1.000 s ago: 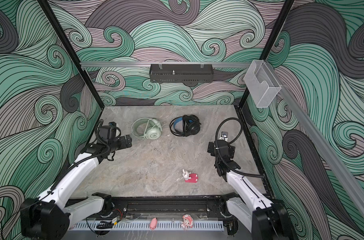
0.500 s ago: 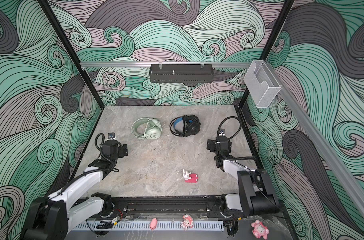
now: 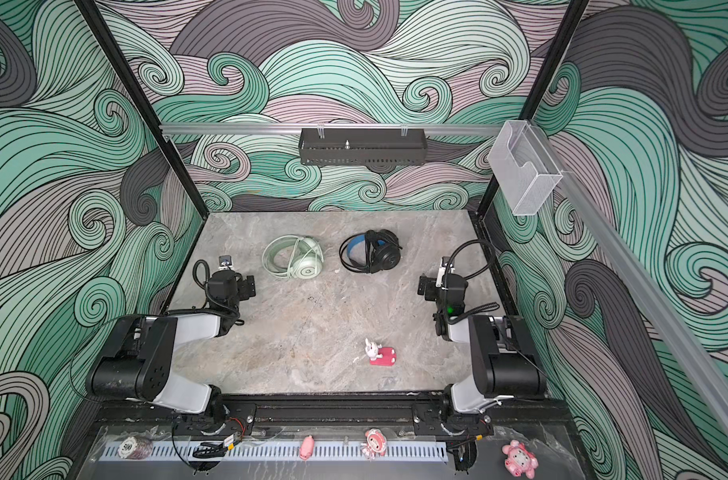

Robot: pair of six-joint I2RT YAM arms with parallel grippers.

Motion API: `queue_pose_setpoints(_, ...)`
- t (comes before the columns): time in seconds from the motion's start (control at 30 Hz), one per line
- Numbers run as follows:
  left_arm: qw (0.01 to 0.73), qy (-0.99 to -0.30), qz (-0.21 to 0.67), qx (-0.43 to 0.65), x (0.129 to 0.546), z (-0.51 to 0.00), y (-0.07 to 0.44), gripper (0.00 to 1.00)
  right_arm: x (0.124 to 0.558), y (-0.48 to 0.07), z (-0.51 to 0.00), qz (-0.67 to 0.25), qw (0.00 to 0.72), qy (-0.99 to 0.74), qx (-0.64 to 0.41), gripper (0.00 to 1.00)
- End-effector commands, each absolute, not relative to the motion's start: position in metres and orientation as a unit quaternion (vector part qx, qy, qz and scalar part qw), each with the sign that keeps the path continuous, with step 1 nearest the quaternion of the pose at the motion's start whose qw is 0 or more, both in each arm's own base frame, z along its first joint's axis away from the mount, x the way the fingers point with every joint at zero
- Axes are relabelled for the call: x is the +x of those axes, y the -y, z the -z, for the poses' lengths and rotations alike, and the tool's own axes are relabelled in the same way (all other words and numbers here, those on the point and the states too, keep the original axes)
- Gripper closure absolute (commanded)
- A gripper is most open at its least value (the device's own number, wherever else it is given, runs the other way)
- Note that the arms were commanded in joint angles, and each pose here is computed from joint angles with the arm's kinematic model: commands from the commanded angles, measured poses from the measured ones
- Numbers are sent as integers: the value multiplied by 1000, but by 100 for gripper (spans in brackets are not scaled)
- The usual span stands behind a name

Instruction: Wrap the headphones

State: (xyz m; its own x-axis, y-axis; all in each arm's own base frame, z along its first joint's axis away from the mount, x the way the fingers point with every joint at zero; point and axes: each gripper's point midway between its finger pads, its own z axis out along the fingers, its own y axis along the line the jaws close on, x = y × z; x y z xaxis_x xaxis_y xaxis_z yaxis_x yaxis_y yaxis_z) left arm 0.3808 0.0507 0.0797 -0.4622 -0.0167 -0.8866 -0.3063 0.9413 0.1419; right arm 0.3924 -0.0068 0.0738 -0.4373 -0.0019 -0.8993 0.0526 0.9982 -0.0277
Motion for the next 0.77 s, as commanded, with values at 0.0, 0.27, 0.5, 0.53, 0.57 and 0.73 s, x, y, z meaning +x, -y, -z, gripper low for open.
queue_pose_setpoints(0.0,545,-826,-114,-94,395,-87,-48,1,399,-2,-89,20,557,-830,-10,1)
queue_pose_setpoints(0.27,529,-837,-101,-102,393,-86,-49,1,399,-2,-91,20,562,-827,-10,1)
queue_pose_setpoints(0.5,527,-838,-99,-102,393,-86,-49,1,399,-2,-91,21,562,-827,-10,1)
queue_pose_setpoints(0.53,527,-838,-99,-102,393,-86,-49,1,398,-2,-90,21,562,-827,-10,1)
queue_pose_setpoints(0.57,528,-838,-99,-102,393,-86,-48,1,400,-3,-90,20,560,-828,-11,1)
queue_pose_setpoints(0.73,527,-838,-99,-101,393,-86,-48,1,399,-2,-91,20,561,-827,-11,1)
